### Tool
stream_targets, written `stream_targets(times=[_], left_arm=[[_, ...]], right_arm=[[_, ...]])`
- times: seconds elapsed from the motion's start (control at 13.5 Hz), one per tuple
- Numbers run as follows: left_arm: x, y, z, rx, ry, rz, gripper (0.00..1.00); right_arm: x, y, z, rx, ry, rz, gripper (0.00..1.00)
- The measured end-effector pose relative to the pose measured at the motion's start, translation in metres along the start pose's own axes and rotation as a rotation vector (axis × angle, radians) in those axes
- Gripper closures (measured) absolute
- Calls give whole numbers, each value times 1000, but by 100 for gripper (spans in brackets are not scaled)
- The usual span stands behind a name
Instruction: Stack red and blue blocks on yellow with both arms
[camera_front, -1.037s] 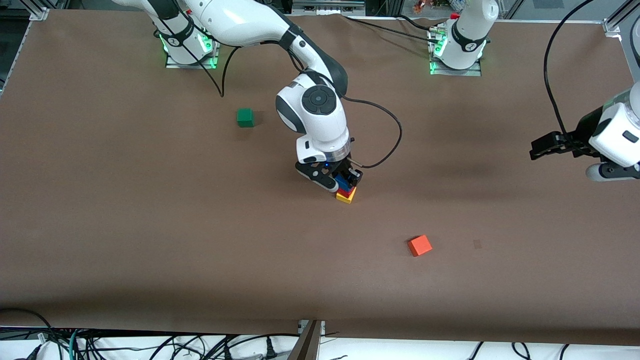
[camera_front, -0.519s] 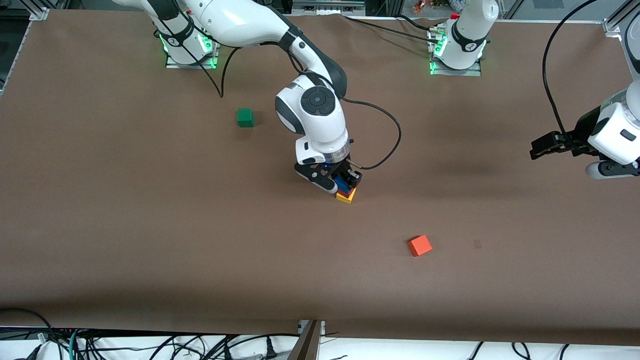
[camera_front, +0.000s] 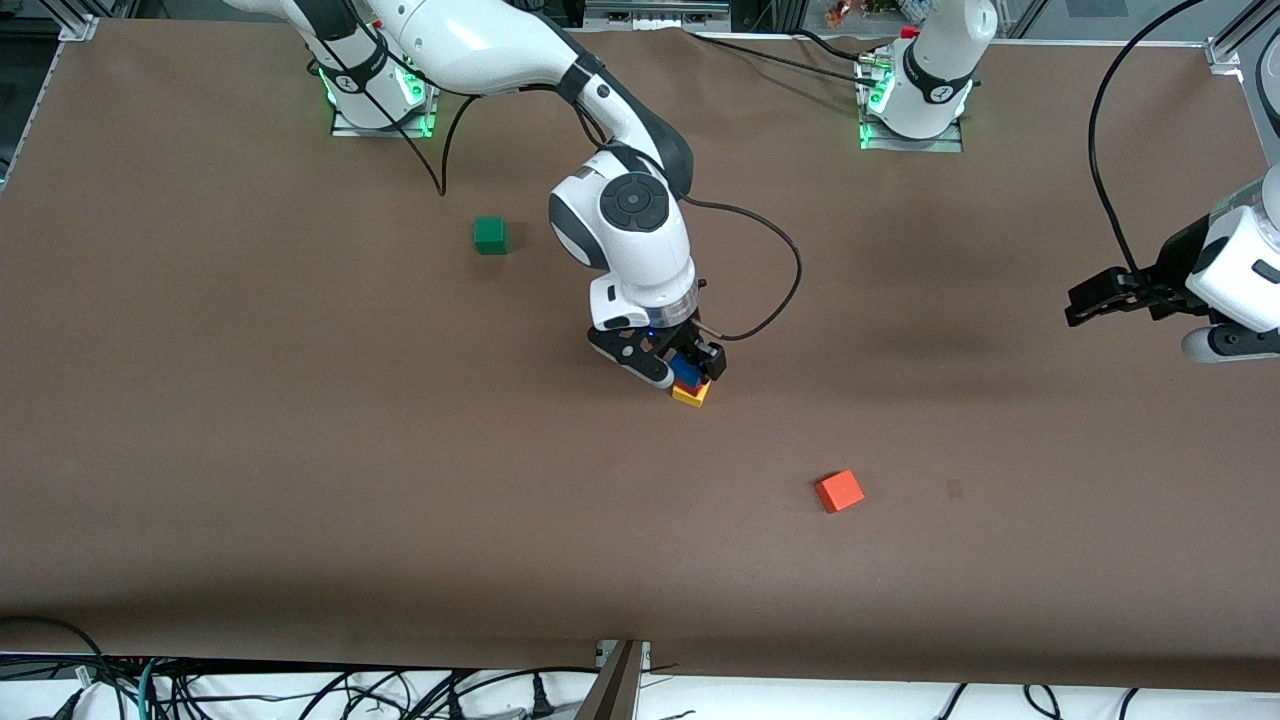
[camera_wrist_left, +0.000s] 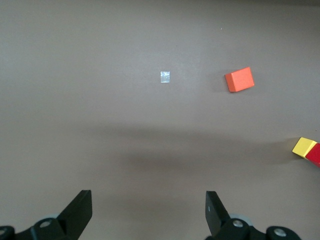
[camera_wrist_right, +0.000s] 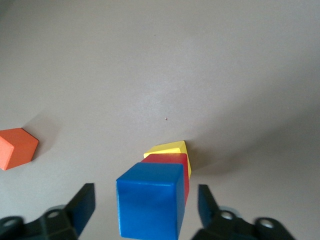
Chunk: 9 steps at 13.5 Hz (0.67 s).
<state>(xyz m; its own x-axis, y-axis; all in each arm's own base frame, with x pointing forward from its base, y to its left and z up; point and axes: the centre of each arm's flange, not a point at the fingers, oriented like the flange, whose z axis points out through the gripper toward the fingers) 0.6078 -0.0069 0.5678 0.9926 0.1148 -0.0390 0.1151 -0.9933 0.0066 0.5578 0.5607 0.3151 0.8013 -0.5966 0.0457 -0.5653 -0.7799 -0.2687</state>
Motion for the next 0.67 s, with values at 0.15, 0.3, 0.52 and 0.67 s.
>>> stream_targets(times=[0.15, 0.3, 0.52, 0.67], left_arm=[[1, 0, 1, 0, -1, 0, 0], [1, 0, 1, 0, -1, 0, 0], [2, 0, 2, -1, -1, 1, 0], [2, 0, 2, -1, -1, 0, 0]], right_arm=[[4, -2, -8, -13, 3, 3, 0], [14, -6, -35, -20, 7, 0, 0], [58, -2, -108, -42, 13, -55, 0], [104, 13, -165, -61, -3, -57, 0]])
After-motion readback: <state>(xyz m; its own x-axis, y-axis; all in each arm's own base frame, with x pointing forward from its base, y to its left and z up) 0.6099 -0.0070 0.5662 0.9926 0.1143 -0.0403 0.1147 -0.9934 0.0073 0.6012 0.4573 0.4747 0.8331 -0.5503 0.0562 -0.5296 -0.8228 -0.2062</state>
